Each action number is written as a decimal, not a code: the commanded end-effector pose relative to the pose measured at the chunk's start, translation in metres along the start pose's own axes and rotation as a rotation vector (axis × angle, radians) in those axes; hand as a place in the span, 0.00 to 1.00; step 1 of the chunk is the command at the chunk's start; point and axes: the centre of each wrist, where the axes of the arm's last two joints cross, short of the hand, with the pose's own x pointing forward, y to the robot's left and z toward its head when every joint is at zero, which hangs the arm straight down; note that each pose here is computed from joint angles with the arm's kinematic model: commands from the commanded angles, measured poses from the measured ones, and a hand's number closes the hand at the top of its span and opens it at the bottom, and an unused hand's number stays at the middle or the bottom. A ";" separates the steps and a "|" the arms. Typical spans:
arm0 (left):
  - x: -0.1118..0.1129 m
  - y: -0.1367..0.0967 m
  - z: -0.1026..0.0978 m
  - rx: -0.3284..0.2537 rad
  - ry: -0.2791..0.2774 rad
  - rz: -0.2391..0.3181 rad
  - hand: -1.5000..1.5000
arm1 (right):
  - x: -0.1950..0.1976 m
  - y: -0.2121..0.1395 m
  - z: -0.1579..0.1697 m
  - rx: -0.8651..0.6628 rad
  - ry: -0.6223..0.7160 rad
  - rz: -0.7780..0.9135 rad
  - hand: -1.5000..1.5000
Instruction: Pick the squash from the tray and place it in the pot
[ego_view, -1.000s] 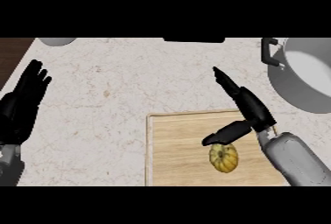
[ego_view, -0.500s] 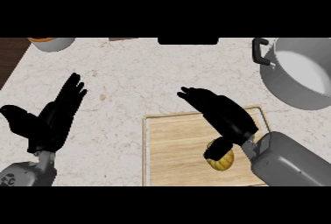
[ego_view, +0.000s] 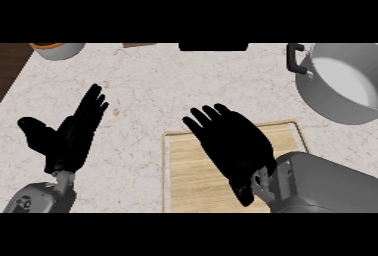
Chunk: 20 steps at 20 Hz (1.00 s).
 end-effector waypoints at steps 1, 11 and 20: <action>0.000 -0.007 0.001 -0.032 0.014 0.010 0.50 | 0.036 -0.025 -0.006 0.119 0.093 0.143 0.00; 0.001 -0.015 0.001 -0.022 -0.002 0.019 0.50 | 0.059 -0.006 -0.057 0.293 0.318 0.158 0.00; -0.001 0.002 0.000 0.004 0.002 0.005 0.50 | 0.041 0.010 -0.076 0.426 0.425 0.228 0.00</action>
